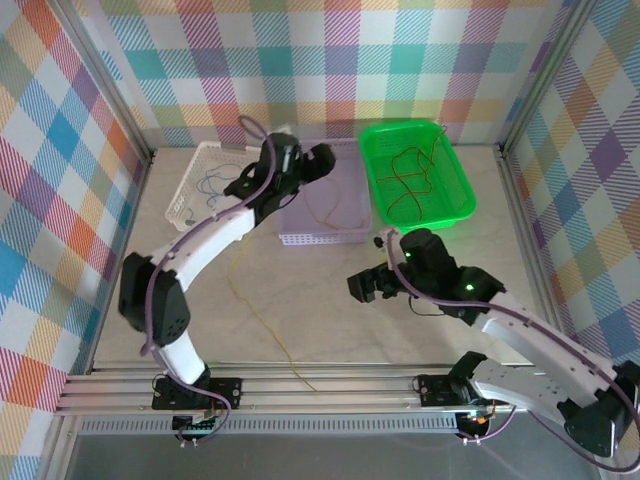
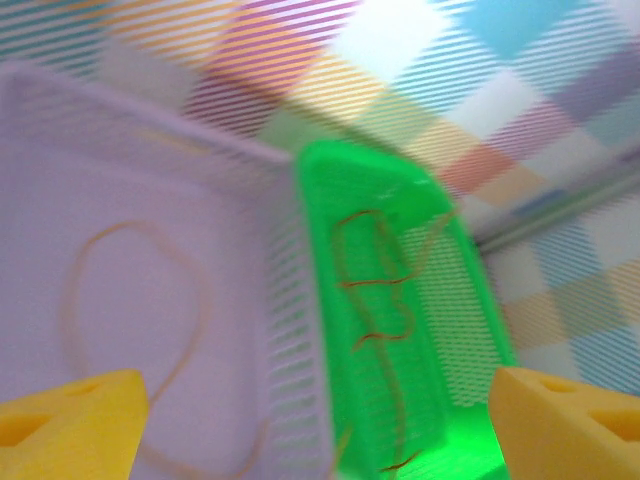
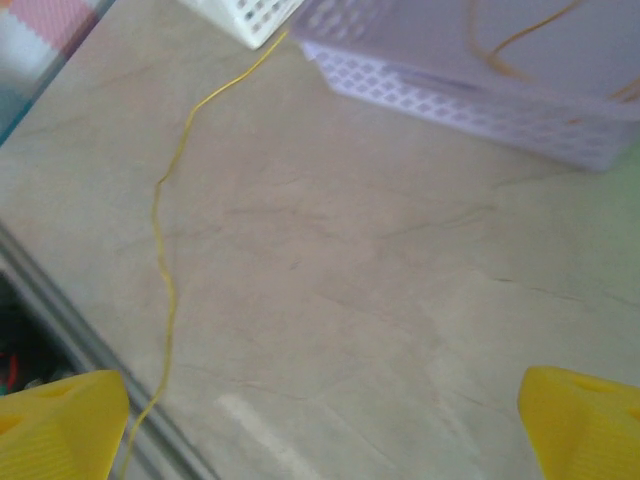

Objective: Untangle the cables

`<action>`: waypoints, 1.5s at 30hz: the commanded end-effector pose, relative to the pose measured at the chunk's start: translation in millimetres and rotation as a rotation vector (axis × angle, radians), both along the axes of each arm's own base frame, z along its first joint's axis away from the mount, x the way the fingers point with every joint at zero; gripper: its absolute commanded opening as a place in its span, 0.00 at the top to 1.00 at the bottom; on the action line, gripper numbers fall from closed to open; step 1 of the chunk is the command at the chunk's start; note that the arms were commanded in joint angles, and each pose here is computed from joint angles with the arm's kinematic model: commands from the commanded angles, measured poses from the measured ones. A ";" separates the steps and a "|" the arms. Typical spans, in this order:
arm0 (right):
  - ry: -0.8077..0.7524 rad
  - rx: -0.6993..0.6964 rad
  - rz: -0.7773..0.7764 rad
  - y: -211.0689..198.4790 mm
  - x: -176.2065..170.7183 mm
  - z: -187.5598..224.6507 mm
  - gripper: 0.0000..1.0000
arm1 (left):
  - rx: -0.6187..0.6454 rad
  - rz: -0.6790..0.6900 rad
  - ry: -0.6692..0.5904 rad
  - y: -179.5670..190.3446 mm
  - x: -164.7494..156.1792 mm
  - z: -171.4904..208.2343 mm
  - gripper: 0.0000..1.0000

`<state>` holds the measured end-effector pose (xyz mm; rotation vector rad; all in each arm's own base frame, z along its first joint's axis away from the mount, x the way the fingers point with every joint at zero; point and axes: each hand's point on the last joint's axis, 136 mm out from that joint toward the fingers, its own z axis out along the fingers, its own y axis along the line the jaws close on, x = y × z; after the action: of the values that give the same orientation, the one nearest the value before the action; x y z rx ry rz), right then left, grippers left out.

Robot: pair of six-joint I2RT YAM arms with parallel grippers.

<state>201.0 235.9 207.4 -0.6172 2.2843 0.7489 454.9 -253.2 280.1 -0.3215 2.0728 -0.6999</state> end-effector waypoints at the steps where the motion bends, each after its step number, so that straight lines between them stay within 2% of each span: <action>1: 0.016 0.125 0.151 47.6 -3.2 5.5 0.00 | 0.013 0.201 0.133 53.7 -33.0 -45.7 0.12; 4: 0.038 0.139 0.182 67.9 4.0 -5.1 0.00 | 0.016 0.245 0.206 80.8 -61.2 -76.8 0.12; 7: 0.048 0.155 0.208 83.2 7.4 -9.1 0.00 | 0.086 0.292 0.342 106.1 -97.4 -115.5 0.12; 11: -0.001 0.124 0.162 78.1 17.9 -6.2 0.00 | 0.187 0.432 0.509 146.2 -144.4 -153.3 0.17; 14: -0.018 0.093 0.143 74.4 22.7 -5.4 0.00 | 0.192 0.516 0.561 163.9 -166.3 -168.1 0.18; 20: -0.013 0.066 0.136 72.1 23.7 -4.9 0.00 | 0.185 0.588 0.678 178.6 -202.8 -196.5 0.21; 27: -0.035 0.056 0.124 66.5 24.1 1.8 0.00 | 0.177 0.589 0.767 175.1 -225.7 -225.0 0.21; 40: -0.099 0.044 0.041 44.0 34.7 26.5 0.00 | 0.201 0.561 0.887 155.5 -233.1 -271.0 0.62; 43: -0.081 0.058 -0.030 26.2 49.2 32.7 0.00 | 0.214 0.553 0.884 154.7 -232.2 -270.6 0.82; 45: -0.056 0.097 -0.093 9.1 61.4 39.9 0.00 | 0.211 0.524 0.869 151.2 -228.4 -266.2 0.91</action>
<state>250.5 265.0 227.8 -0.5809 2.2040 0.7733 217.1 -86.7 14.7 -1.1755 2.6416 0.1102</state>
